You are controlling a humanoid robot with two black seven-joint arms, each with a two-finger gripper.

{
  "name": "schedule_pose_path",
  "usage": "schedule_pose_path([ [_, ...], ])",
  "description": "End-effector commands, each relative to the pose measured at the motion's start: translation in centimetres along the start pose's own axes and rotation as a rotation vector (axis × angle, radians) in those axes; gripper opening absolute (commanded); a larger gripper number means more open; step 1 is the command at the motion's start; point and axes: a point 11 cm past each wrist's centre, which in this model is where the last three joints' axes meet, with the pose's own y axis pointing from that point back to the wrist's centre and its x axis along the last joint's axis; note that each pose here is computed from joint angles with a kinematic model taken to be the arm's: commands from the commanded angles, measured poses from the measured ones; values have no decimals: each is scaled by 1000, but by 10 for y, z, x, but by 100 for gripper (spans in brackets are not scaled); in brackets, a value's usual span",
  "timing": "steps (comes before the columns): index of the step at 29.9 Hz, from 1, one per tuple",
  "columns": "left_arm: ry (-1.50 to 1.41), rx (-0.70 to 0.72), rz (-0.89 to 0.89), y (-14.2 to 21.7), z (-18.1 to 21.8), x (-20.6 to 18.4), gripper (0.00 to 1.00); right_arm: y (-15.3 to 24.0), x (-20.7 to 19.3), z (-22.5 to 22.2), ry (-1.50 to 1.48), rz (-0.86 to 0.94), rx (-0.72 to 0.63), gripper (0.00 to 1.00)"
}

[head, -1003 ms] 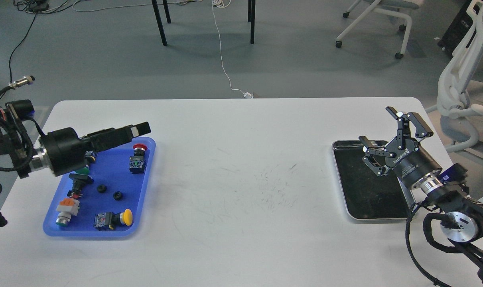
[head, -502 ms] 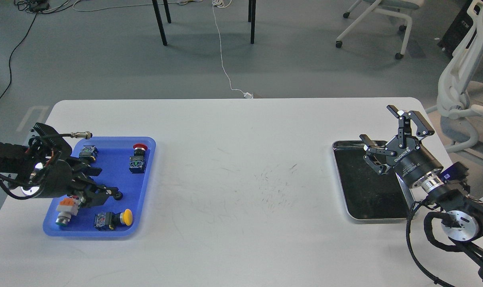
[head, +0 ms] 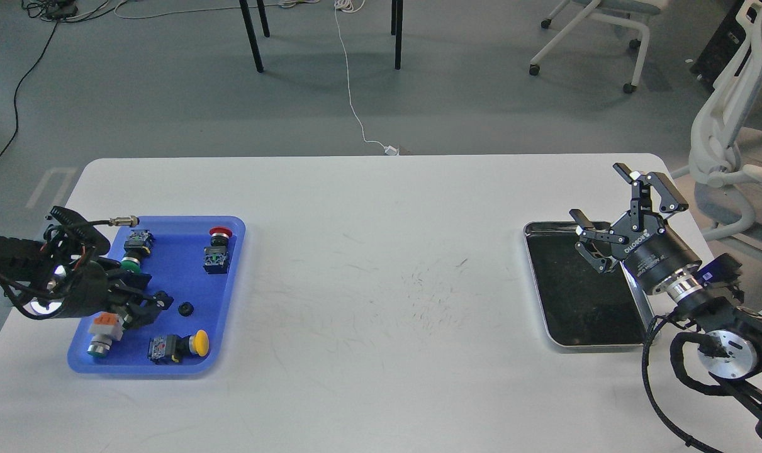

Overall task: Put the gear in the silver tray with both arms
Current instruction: 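Grasp a small black gear in the blue tray with the left gripper, then carry the gear to the table center and release it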

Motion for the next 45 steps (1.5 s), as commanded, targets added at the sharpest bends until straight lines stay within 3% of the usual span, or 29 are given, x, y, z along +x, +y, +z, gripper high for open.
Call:
schedule_pose_path([
  [1,16,13,-6,-3,-5,-4,58,0,0,0,0,0,1,99],
  [8,14,7,-10,-13,-3,-9,44,1,1,1,0,2,-2,99],
  [17,20,12,-11,-20,-5,-13,43,1,0,1,-1,1,-2,99],
  [21,21,8,-17,-23,-3,-15,18,1,1,0,2,1,-3,99],
  [32,2,26,15,-17,-10,-5,13,1,1,0,2,2,-2,99],
  [34,-13,22,37,-15,-9,6,13,1,1,0,2,2,-2,99],
  [38,-116,3,140,6,2,64,13,0,1,-1,2,1,1,99],
  [45,-314,-83,256,42,60,164,13,-16,-18,-38,57,-82,40,99],
])
